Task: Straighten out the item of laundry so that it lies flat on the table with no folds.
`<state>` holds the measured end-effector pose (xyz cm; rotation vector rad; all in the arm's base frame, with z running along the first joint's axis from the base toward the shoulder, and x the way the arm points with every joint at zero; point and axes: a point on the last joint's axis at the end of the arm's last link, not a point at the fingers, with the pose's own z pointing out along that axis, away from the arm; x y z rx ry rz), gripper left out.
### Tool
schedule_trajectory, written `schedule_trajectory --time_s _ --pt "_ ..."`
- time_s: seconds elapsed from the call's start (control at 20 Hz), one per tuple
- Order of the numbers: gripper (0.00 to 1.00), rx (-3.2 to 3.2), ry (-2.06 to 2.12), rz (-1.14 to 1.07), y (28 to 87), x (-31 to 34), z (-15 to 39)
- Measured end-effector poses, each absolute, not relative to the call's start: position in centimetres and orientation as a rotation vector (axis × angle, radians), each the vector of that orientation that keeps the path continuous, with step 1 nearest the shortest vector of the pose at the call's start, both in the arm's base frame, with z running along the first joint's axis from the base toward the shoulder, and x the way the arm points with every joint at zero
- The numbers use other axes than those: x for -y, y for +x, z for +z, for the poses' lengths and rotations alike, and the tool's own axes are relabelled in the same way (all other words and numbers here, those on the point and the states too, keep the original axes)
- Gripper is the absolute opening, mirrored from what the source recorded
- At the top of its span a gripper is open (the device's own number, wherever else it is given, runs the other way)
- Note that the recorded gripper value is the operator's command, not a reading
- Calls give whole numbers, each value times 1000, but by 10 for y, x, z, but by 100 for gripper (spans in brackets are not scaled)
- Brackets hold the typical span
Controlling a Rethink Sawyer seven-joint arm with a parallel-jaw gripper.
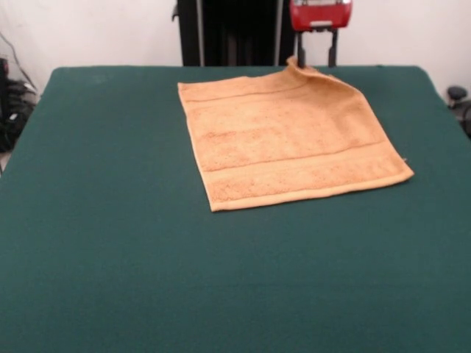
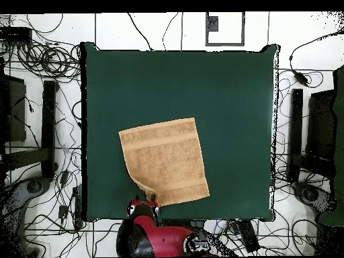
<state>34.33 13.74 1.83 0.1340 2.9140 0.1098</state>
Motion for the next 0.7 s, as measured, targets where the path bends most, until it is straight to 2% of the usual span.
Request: schedule_trajectory --time_s 0.7 --pt "100 -2911 136 116 335 -139 21"
